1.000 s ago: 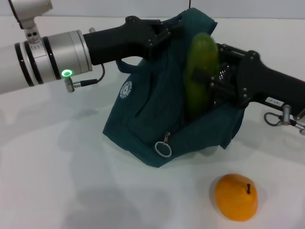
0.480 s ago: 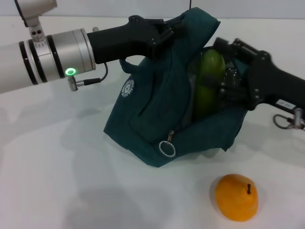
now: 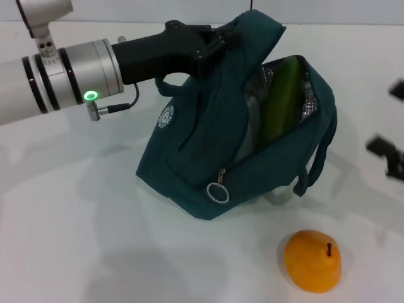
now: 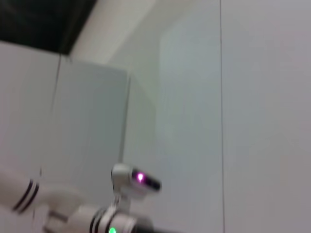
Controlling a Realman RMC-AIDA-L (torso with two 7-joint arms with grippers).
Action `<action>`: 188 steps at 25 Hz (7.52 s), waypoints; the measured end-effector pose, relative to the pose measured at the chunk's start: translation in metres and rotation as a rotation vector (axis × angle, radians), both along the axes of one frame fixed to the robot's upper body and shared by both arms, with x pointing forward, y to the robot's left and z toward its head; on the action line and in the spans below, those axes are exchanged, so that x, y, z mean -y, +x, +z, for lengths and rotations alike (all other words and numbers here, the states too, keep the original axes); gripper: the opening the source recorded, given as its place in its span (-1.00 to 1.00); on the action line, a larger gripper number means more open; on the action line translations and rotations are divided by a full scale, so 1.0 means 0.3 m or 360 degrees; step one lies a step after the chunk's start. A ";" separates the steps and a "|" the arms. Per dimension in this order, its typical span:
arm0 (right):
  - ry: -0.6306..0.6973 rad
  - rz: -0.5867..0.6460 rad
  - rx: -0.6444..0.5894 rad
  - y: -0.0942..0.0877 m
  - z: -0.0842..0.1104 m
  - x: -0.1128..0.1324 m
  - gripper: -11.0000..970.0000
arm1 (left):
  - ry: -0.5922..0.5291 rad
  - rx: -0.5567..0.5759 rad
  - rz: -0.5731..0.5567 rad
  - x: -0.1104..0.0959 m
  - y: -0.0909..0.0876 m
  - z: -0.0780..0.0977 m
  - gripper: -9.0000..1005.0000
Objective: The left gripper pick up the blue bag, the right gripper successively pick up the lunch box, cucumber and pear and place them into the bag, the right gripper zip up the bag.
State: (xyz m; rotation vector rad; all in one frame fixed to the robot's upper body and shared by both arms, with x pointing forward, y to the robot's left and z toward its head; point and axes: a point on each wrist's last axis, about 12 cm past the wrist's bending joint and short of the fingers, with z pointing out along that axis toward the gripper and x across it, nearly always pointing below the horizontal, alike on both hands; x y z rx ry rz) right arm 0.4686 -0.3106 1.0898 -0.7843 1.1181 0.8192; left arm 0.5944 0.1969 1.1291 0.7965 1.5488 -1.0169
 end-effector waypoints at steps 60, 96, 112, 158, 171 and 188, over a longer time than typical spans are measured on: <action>-0.0001 0.0009 -0.0018 -0.138 -0.104 -0.037 -0.89 | 0.0032 0.0048 -0.0015 -0.001 -0.013 -0.024 -0.90; -0.0154 0.0315 -0.0253 0.327 0.157 -0.247 -0.89 | 0.0022 0.0045 -0.0074 0.044 0.021 0.026 -0.90; -0.0200 0.0469 -0.0439 0.300 0.121 -0.307 -0.88 | 0.0021 0.0046 -0.0072 0.046 0.023 0.027 -0.90; -0.0715 0.0329 -0.0567 0.165 -0.097 -0.164 -0.32 | 0.0019 0.0051 -0.0015 0.037 0.023 0.007 -0.90; -0.0296 -0.0143 -0.0280 0.141 -0.071 -0.074 -0.81 | 0.0005 0.0089 0.0029 0.012 0.004 -0.017 -0.90; -0.0099 -0.0249 -0.0096 0.158 0.001 -0.041 -0.84 | -0.0241 0.0266 0.0149 -0.022 -0.167 -0.177 -0.90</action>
